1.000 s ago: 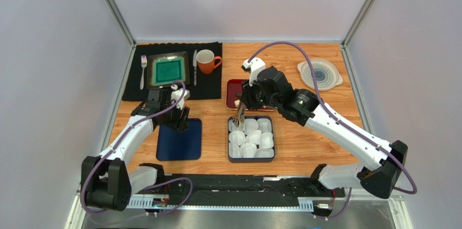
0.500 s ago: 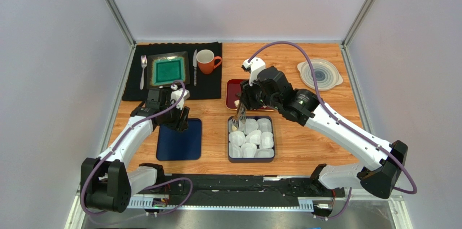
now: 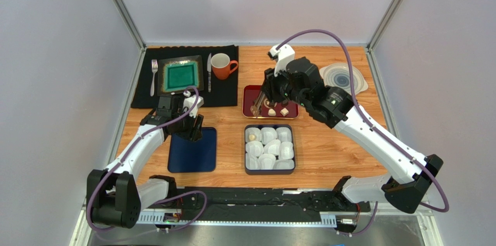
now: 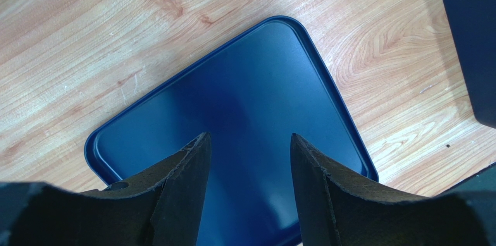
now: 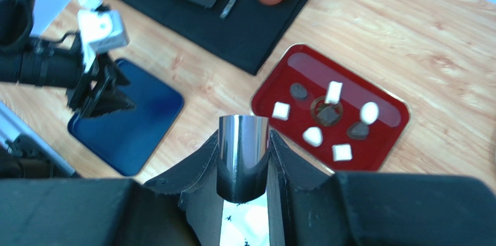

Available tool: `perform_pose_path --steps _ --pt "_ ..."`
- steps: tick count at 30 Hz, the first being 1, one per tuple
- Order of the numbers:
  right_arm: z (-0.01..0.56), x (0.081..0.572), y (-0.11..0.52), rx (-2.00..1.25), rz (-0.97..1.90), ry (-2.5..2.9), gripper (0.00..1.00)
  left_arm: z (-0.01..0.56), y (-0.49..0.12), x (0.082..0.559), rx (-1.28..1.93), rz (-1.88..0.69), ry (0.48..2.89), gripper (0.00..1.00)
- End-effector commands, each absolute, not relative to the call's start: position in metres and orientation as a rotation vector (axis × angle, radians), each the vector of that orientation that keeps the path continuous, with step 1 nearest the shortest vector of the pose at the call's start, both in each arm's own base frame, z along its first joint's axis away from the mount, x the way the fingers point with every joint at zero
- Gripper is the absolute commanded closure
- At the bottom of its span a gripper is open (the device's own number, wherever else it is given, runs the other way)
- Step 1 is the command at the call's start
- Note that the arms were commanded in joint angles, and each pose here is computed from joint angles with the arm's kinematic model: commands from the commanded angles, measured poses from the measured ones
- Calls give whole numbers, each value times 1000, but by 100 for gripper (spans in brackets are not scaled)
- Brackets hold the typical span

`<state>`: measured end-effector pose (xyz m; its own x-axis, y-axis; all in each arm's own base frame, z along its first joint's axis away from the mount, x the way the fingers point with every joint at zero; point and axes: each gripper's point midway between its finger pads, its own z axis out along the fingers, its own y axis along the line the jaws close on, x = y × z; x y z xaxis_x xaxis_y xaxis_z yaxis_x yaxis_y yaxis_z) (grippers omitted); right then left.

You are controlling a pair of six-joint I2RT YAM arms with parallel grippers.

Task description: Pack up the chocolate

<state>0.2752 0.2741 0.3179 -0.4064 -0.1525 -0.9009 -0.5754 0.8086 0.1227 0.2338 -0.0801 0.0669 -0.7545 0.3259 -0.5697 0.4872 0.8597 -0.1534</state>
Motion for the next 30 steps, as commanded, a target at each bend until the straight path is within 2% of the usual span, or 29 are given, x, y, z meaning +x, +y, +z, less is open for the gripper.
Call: perform_pose_path --steps 1,5,17,30 --pt "344 310 260 -453 507 1908 71 76 -82 237 628 -400 2441 39" --pt "352 334 251 -404 508 1890 72 77 -82 238 631 -397 2441 39" --pt "319 415 246 -337 385 1948 69 76 -82 240 640 -396 2448 39" --pt "286 453 233 -288 317 1990 66 76 -82 241 660 -394 2442 39"
